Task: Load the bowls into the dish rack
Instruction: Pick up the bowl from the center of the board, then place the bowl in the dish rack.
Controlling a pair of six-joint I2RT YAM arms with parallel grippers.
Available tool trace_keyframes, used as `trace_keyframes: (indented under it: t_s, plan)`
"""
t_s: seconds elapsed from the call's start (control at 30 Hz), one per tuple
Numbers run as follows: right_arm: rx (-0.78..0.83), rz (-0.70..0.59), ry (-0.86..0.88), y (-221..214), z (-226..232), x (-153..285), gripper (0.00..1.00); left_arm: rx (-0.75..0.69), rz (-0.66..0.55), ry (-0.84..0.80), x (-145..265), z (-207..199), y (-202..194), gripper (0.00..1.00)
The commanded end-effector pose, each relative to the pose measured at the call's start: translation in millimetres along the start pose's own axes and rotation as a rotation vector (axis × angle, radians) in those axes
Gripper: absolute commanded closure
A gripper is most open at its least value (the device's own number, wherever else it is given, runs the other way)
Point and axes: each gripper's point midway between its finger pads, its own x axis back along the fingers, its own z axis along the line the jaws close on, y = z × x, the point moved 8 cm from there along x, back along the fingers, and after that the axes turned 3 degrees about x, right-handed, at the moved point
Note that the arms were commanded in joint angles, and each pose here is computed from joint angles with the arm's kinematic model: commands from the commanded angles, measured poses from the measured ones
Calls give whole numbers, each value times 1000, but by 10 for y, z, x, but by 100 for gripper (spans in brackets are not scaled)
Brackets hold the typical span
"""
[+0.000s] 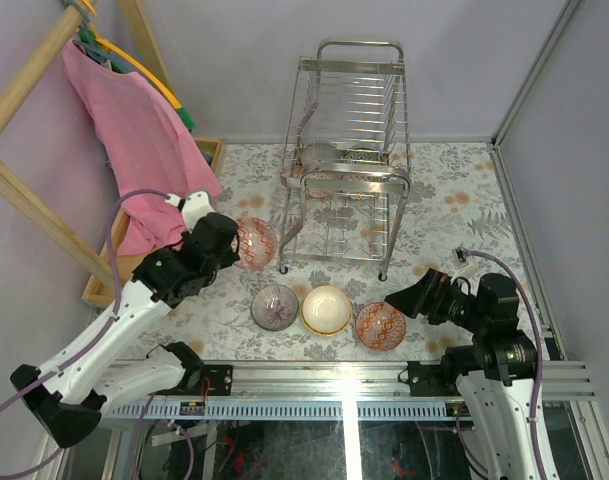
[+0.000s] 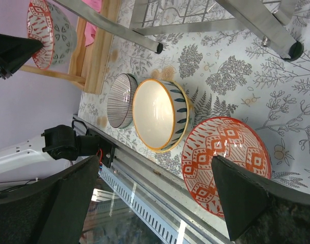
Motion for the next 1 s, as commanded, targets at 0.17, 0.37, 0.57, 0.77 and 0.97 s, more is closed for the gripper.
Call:
trace_keyframes:
  t_s: [0.17, 0.37, 0.57, 0.77, 0.97]
  plan:
    - [8, -17, 39, 46, 174, 120, 0, -9, -288, 26, -150, 100, 598, 100]
    - [23, -27, 32, 101, 240, 165, 0, -41, -368, 54, -435, 128, 701, 100]
    - [48, -36, 20, 216, 401, 274, 0, -83, -440, 23, -762, 173, 834, 100]
    - [81, -48, 17, 286, 493, 339, 0, -125, -469, -44, -1143, 111, 926, 100]
    - [80, -35, 31, 280, 511, 336, 0, -239, -563, -168, -1361, -22, 973, 100]
